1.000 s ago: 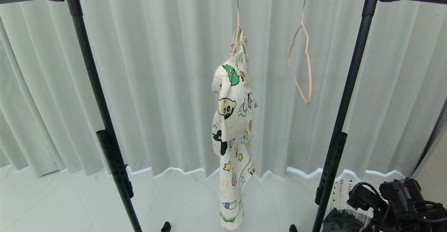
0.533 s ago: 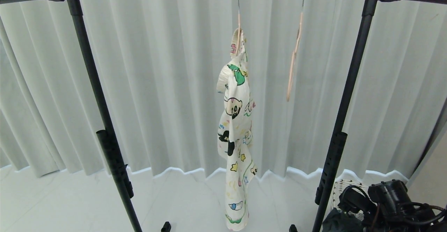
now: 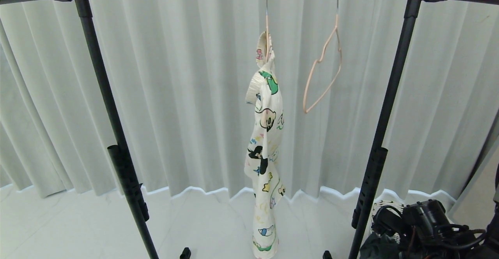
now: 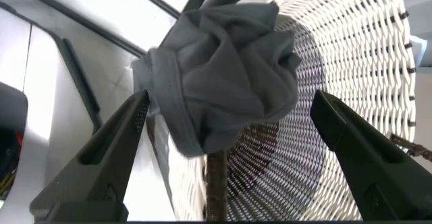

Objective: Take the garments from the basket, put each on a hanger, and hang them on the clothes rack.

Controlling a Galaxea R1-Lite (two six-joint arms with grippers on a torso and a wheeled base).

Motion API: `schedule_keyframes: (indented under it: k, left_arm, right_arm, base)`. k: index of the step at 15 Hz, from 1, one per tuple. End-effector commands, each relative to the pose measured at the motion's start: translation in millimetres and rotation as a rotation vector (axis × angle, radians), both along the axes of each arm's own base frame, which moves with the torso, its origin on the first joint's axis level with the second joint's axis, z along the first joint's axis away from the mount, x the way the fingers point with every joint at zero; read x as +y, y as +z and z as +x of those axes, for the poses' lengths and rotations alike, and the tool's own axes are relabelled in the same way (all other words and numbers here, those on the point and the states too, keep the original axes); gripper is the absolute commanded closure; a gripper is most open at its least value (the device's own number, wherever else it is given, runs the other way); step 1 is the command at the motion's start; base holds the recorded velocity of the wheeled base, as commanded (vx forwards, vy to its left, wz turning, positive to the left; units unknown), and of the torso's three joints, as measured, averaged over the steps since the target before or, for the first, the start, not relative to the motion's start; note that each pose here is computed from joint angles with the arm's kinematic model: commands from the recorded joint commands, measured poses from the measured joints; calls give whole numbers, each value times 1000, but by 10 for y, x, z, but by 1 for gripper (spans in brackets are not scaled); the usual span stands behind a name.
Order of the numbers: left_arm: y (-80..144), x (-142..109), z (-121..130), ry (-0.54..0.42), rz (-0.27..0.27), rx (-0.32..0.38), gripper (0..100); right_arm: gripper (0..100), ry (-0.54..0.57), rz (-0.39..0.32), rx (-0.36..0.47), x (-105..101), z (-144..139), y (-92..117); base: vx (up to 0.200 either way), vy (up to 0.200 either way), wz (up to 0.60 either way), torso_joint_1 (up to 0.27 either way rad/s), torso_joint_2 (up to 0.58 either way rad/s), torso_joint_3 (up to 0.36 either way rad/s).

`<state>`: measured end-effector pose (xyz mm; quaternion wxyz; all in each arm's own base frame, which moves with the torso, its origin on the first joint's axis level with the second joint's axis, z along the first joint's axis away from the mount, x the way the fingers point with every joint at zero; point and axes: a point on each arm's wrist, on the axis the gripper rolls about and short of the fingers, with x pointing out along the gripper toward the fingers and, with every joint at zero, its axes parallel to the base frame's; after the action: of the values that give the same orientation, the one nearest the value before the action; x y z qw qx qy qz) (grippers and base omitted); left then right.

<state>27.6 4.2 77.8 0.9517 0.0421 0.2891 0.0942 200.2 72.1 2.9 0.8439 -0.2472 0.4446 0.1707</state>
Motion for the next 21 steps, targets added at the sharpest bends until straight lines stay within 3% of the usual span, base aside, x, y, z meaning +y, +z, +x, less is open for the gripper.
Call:
schedule_keyframes:
  k: [1, 3, 5, 12, 13, 21]
  left_arm:
    - [0, 0, 1, 1, 0, 1, 0]
    - [0, 0, 1, 1, 0, 1, 0]
    - [0, 0, 1, 1, 0, 1, 0]
    - [1, 0, -1, 1, 0, -2, 0]
    - [1, 0, 0, 1, 0, -1, 0]
    - [6, 1, -14, 1, 0, -19, 0]
  right_arm:
    - [0, 17, -1, 1, 38, 0, -9]
    - [0, -13, -14, -1, 40, 66, -47]
    - [0, -88, -74, -11, -9, 91, -76]
    - [0, -114, -88, -27, -35, 76, -42]
    - [100, -116, -82, -35, -33, 71, -20]
    - [100, -136, -32, -100, -51, -17, 166]
  base:
    - [0, 0, 0, 0, 0, 0]
    - [0, 0, 0, 0, 0, 0]
    - [0, 0, 0, 0, 0, 0]
    - [0, 0, 0, 0, 0, 0]
    - [0, 0, 0, 0, 0, 0]
    - [0, 0, 0, 0, 0, 0]
